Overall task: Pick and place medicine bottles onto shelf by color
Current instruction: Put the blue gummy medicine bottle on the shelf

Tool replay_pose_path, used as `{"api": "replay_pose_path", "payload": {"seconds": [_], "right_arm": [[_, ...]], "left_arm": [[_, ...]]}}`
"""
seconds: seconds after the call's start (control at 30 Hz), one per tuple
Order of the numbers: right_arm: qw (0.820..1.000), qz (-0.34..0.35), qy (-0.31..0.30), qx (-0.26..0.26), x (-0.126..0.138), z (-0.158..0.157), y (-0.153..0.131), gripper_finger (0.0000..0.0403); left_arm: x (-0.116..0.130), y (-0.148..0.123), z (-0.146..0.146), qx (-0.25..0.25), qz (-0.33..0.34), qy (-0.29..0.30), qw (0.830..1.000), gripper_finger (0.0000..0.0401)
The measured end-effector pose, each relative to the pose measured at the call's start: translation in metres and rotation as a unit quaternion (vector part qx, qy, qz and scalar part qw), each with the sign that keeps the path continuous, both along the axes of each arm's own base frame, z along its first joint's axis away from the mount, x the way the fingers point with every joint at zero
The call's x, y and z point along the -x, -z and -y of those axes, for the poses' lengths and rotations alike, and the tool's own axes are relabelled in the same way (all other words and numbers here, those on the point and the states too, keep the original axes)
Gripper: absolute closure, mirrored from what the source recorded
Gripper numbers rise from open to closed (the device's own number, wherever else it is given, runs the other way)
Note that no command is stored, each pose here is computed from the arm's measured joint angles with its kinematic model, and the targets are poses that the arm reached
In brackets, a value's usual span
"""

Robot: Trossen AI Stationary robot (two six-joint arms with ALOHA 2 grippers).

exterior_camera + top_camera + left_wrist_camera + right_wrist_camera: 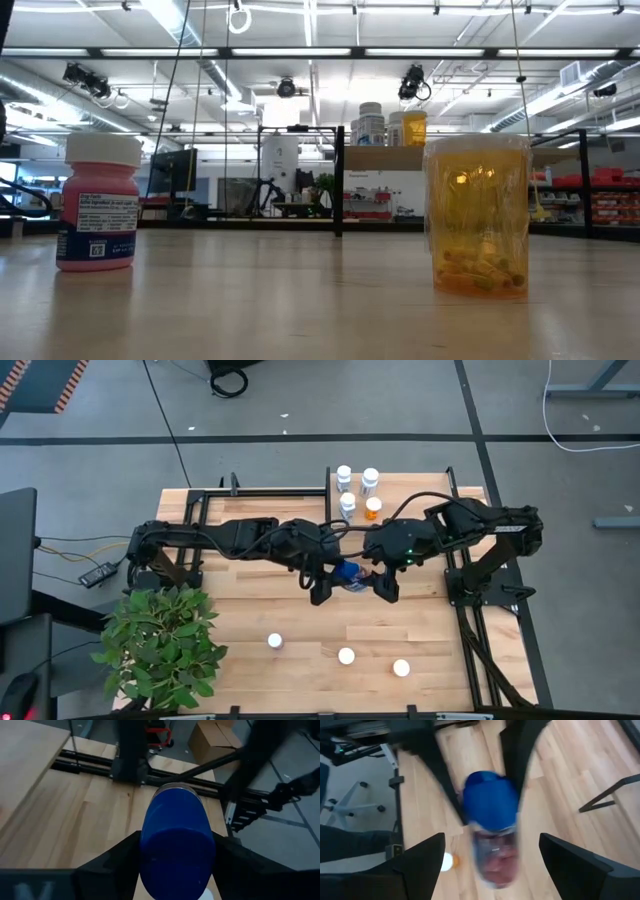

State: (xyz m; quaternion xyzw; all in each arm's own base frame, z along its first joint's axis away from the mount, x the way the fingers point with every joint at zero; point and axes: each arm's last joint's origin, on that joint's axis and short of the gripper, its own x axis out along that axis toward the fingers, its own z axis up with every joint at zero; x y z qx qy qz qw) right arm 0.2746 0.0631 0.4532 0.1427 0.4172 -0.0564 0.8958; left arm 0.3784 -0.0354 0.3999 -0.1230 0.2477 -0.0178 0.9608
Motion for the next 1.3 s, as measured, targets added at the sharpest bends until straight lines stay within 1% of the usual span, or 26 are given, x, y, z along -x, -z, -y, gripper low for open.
{"api": "replay_pose_path", "payload": {"seconds": [0.2,0.3,0.47,0.57,0.63,0.73,0.87,0.93,1.17,1.3], "right_arm": [[1.000,-0.006,0.004,0.008,-0.002,0.003,0.002,0.0072],[1.000,-0.010,-0.003,-0.003,-0.003,0.002,0.003,0.0072],[1.000,-0.013,-0.013,-0.017,-0.002,0.001,0.003,0.0072],[0.999,-0.016,-0.020,-0.029,-0.003,0.000,0.003,0.0072],[0.999,-0.023,-0.026,-0.040,-0.005,-0.001,0.005,0.0072],[0.998,-0.018,-0.033,-0.042,-0.006,-0.005,0.005,0.0072],[0.999,-0.001,-0.026,-0.040,-0.008,-0.004,0.003,0.0072],[0.999,0.000,-0.023,-0.038,-0.009,-0.004,0.003,0.0074],[0.999,0.004,-0.021,-0.040,-0.009,-0.004,0.002,0.0104],[0.999,0.006,-0.020,-0.041,-0.009,-0.004,0.002,0.0128]], "left_arm": [[-0.001,-0.003,0.005,-0.002,0.016,0.010,1.000,0.0200],[-0.001,-0.004,0.005,-0.001,0.024,0.010,1.000,0.0199],[-0.001,-0.004,0.005,-0.007,0.025,0.013,1.000,0.0186],[-0.001,-0.006,0.005,-0.008,0.026,0.014,1.000,0.0189],[-0.001,-0.012,0.004,-0.013,0.038,0.016,0.999,0.0195],[0.001,-0.022,0.004,-0.026,0.055,0.023,0.998,0.0201],[0.003,-0.033,0.004,-0.031,0.074,0.025,0.996,0.0192],[0.003,-0.033,0.004,-0.030,0.072,0.027,0.997,0.0187],[0.004,-0.030,0.005,-0.025,0.060,0.039,0.997,0.0199],[0.004,-0.030,0.005,-0.025,0.059,0.039,0.997,0.0193]]}}
